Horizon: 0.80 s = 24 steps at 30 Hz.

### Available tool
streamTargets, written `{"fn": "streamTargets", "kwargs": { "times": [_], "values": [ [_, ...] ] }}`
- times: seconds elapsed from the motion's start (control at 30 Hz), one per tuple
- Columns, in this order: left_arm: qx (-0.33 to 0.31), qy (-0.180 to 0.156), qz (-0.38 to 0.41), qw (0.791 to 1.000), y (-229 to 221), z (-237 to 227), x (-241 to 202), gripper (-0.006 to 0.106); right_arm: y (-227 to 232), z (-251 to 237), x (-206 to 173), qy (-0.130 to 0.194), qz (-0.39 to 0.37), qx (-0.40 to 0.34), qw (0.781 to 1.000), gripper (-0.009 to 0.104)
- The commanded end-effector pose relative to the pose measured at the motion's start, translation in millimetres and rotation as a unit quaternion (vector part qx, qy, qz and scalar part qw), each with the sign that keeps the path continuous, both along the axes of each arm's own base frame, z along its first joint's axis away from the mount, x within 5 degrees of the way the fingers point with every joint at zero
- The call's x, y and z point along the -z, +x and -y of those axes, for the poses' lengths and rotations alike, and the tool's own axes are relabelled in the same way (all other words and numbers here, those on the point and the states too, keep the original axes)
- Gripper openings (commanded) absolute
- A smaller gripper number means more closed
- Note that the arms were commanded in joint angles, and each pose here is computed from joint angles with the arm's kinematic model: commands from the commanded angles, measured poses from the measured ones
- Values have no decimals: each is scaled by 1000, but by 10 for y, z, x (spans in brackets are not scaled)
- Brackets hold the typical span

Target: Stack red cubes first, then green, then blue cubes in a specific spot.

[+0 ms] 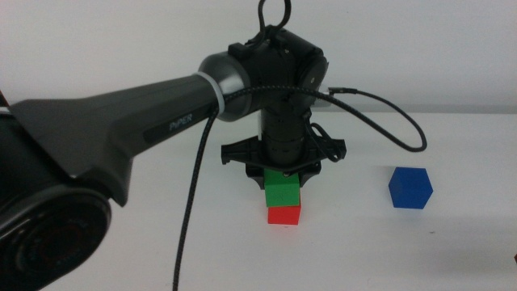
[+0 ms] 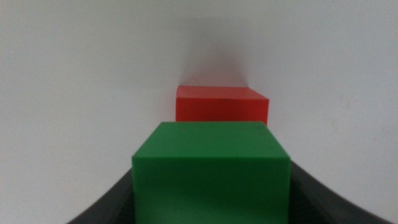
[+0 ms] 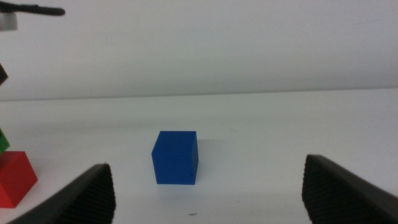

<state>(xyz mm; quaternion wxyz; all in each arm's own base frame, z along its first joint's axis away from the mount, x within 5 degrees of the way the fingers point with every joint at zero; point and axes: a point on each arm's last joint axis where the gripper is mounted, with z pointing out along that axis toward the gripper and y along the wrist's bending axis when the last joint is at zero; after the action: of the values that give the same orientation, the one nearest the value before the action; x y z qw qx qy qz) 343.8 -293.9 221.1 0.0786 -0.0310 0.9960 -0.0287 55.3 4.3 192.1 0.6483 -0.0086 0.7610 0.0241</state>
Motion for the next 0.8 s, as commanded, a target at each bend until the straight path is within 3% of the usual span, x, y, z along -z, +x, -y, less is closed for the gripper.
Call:
{"fn": "streamTargets", "kwargs": {
  "times": [0.0,0.53,0.77],
  "values": [
    [10,5,-11,1000,-28,46,48,0,-12,6,120,-5,0,4,1000,80],
    [17,-11,2,1000,-29,121,52,0,-12,6,120,-5,0,4,1000,80],
    [21,-3,15,1000,-7,109,49,0,-12,6,120,-5,0,4,1000,80]
  ]
}}
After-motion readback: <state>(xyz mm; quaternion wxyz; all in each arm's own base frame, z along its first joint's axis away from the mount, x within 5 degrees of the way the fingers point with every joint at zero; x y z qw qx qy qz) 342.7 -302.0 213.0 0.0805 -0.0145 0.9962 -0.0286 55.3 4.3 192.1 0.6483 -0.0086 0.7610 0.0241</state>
